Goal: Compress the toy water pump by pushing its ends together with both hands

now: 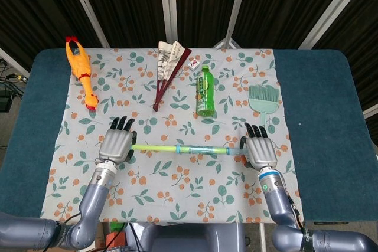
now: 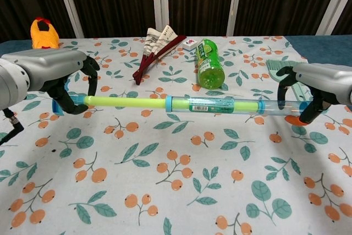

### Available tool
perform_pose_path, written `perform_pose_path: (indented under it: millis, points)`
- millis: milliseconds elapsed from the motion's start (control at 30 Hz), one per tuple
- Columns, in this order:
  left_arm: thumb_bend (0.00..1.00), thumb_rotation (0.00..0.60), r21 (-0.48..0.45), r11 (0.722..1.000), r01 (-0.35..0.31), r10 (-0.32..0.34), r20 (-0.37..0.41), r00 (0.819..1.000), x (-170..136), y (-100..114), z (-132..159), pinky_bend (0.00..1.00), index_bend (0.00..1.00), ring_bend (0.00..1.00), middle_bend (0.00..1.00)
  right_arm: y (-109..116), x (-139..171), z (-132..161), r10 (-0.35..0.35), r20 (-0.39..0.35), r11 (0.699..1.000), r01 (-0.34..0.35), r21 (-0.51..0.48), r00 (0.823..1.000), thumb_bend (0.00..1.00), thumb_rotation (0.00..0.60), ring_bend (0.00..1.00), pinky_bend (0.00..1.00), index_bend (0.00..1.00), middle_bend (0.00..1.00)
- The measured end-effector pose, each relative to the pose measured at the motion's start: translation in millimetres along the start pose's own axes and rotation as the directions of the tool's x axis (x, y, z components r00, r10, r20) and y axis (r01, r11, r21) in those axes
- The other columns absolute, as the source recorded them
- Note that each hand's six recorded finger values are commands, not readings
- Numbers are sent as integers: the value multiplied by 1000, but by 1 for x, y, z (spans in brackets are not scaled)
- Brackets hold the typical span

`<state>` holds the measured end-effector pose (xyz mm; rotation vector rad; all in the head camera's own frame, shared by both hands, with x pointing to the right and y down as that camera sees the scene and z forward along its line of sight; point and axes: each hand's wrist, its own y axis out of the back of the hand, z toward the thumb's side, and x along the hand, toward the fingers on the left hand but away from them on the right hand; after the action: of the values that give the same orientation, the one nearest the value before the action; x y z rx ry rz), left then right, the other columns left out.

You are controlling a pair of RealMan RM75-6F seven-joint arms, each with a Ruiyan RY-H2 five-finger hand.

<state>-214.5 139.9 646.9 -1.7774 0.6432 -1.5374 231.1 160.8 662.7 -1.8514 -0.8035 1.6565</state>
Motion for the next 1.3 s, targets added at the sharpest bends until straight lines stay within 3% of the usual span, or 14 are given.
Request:
perform_pose_path:
  millis: [500, 1300]
  points:
    - [485, 600, -22, 1000, -1, 2, 30, 1000, 1, -1, 23, 20, 608, 0, 88, 2, 4, 26, -2, -44, 1000, 2, -2, 999, 419, 600, 0, 0, 670, 71]
    - [484, 600, -49, 999, -3, 6, 59, 998, -3, -5, 53, 20, 607, 0, 87, 1, 9, 34, 6, -70, 1000, -7, -19, 998, 419, 600, 0, 0, 670, 71]
